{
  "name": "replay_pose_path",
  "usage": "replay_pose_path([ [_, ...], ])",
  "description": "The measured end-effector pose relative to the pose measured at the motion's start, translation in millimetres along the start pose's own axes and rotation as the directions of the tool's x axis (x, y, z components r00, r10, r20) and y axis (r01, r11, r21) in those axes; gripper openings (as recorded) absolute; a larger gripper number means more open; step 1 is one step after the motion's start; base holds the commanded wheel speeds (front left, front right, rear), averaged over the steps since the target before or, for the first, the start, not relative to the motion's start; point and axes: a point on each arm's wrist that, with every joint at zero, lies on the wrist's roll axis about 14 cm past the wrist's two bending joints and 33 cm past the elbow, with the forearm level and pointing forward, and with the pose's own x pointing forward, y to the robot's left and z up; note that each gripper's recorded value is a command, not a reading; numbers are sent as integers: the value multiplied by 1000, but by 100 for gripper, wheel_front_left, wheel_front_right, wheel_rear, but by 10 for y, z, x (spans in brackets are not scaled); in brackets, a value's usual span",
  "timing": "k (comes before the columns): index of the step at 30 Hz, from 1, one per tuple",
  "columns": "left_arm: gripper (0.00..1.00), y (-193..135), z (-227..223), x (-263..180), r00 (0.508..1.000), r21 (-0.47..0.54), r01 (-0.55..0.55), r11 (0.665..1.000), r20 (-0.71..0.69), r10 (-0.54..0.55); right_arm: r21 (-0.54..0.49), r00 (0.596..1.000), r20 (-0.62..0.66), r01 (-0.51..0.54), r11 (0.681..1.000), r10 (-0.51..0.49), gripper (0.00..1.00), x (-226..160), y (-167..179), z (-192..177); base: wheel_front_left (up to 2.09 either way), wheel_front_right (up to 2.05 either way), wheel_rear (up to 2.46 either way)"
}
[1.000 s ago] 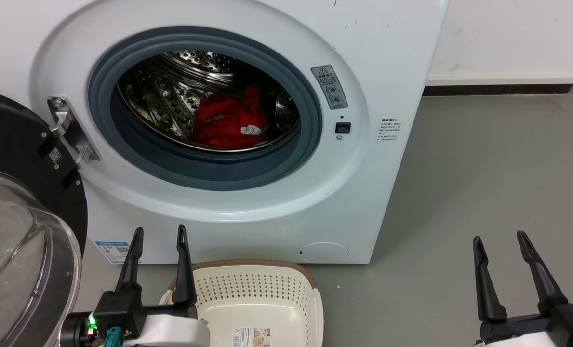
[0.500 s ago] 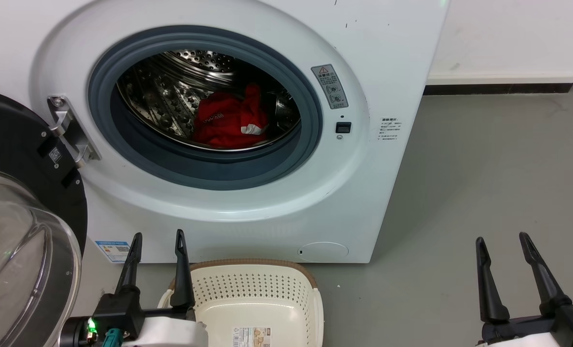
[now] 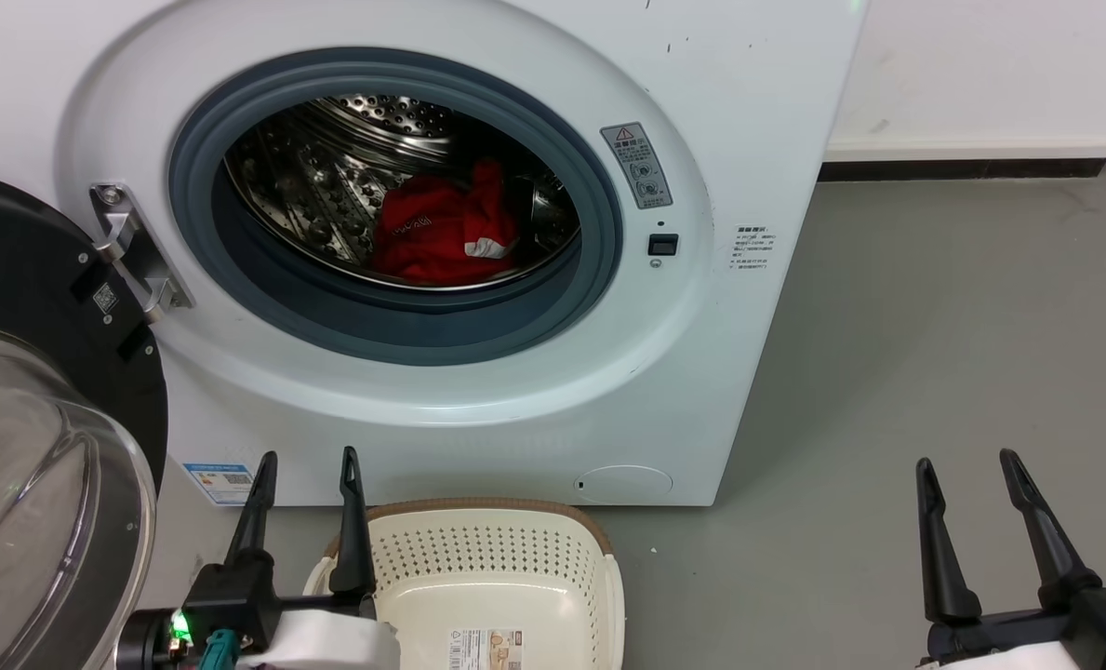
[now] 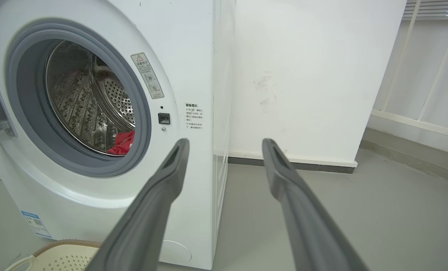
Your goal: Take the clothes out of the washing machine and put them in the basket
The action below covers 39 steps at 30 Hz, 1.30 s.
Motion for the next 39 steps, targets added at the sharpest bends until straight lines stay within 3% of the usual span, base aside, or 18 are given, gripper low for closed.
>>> replay_pose_path([
  [9,100,-67,-34,388,997,18,70,997,9,-71,0,1000,5,3,1000,-3,100,87,-8,-2,0,0,0],
  [18,100,-104,-225,1116,994,46,112,993,-12,-112,-4,999,5,35,999,-35,100,314,-133,-61,0,0,0],
  [39,100,-422,-1405,2890,936,138,281,950,-259,-239,-6,994,-6,109,994,-109,100,915,-488,-420,0,0,0],
])
